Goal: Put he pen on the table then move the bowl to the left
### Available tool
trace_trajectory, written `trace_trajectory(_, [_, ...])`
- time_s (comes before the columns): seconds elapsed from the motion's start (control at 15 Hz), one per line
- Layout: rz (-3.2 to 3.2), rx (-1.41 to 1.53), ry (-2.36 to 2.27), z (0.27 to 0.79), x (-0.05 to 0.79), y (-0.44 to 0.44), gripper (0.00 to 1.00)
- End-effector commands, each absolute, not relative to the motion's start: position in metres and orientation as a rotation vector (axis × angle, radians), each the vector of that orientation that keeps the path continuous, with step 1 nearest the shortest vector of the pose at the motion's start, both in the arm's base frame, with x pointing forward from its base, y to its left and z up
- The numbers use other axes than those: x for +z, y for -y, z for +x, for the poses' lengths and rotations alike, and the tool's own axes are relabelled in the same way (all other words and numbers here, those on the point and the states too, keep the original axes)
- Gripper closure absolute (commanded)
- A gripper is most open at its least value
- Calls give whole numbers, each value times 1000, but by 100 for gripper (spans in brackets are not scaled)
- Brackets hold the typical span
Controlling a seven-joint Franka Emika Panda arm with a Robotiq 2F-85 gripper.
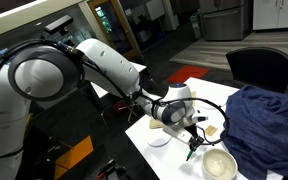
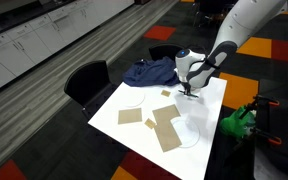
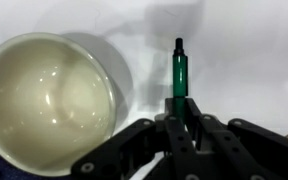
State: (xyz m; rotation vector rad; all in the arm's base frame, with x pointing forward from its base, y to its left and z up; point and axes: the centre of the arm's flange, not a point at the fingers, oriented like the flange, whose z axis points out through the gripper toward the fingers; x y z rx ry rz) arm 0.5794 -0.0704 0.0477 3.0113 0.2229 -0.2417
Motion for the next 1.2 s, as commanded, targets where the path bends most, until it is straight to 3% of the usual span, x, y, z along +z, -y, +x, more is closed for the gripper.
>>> trace_trajectory(0.0, [2989, -260, -242, 589, 33, 69, 86])
trace_trajectory(0.07, [2984, -261, -240, 589, 31, 69, 61])
trace_trajectory(0.2, [2973, -255, -236, 588, 30, 68, 56])
trace_trajectory(0.67, [2961, -176, -225, 583, 69, 59, 4])
trace_trajectory(1.13, [2902, -3, 37, 579, 127, 54, 0])
